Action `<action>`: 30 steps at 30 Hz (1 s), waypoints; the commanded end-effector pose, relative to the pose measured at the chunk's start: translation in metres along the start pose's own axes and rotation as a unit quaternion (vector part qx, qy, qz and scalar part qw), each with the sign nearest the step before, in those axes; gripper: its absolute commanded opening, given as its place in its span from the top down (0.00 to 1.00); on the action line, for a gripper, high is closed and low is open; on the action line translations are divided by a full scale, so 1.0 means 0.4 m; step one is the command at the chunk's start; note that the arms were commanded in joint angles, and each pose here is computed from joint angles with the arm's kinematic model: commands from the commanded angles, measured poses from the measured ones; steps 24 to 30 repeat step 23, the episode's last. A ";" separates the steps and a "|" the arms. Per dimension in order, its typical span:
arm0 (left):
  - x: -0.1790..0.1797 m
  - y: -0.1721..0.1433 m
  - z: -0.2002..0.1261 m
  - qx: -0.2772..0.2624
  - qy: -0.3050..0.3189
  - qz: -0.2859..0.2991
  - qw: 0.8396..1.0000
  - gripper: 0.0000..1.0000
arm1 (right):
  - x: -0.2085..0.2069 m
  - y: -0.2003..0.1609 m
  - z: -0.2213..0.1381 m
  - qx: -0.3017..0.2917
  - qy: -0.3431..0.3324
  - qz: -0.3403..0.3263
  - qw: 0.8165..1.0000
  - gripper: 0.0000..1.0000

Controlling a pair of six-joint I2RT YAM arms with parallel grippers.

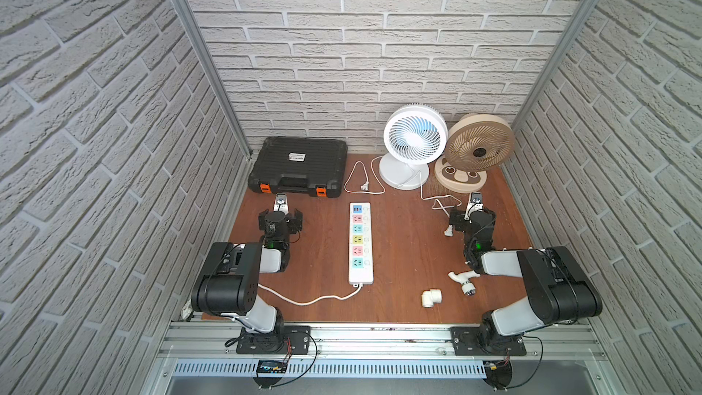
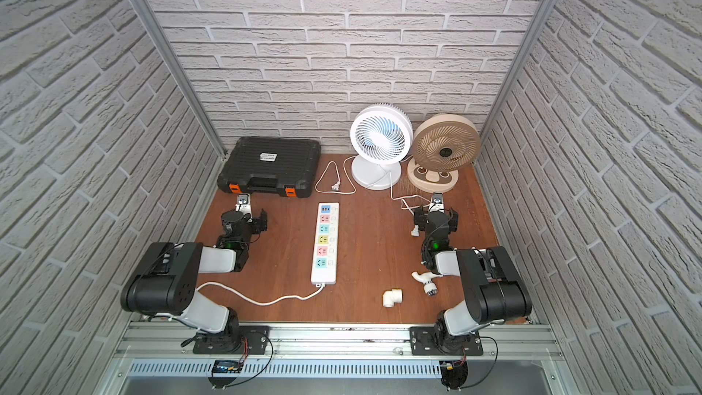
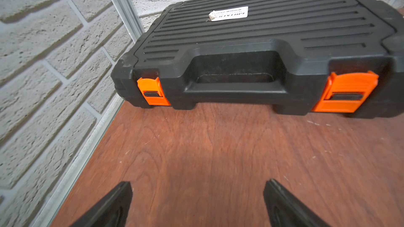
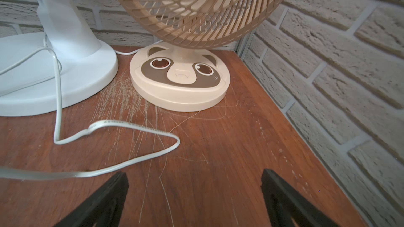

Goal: Unplug the desk fan from the power strip
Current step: Reset both arms

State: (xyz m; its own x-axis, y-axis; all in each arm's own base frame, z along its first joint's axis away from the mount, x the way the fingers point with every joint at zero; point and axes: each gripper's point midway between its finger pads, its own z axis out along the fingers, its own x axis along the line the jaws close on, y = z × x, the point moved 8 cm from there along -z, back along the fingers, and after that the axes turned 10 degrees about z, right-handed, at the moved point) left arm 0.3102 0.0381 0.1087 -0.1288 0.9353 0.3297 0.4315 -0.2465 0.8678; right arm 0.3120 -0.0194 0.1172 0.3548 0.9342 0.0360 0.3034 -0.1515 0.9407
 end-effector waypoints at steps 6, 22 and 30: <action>-0.005 0.028 0.004 -0.021 -0.009 -0.005 1.000 0.02 | 0.016 0.015 -0.008 -0.010 0.036 0.015 0.999 0.01; -0.004 0.028 0.006 -0.022 -0.015 -0.007 1.000 0.02 | 0.017 0.013 -0.004 -0.020 0.039 0.016 0.999 0.01; -0.004 0.028 0.006 -0.022 -0.016 -0.007 1.000 0.02 | 0.017 0.012 -0.005 -0.020 0.039 0.016 0.999 0.01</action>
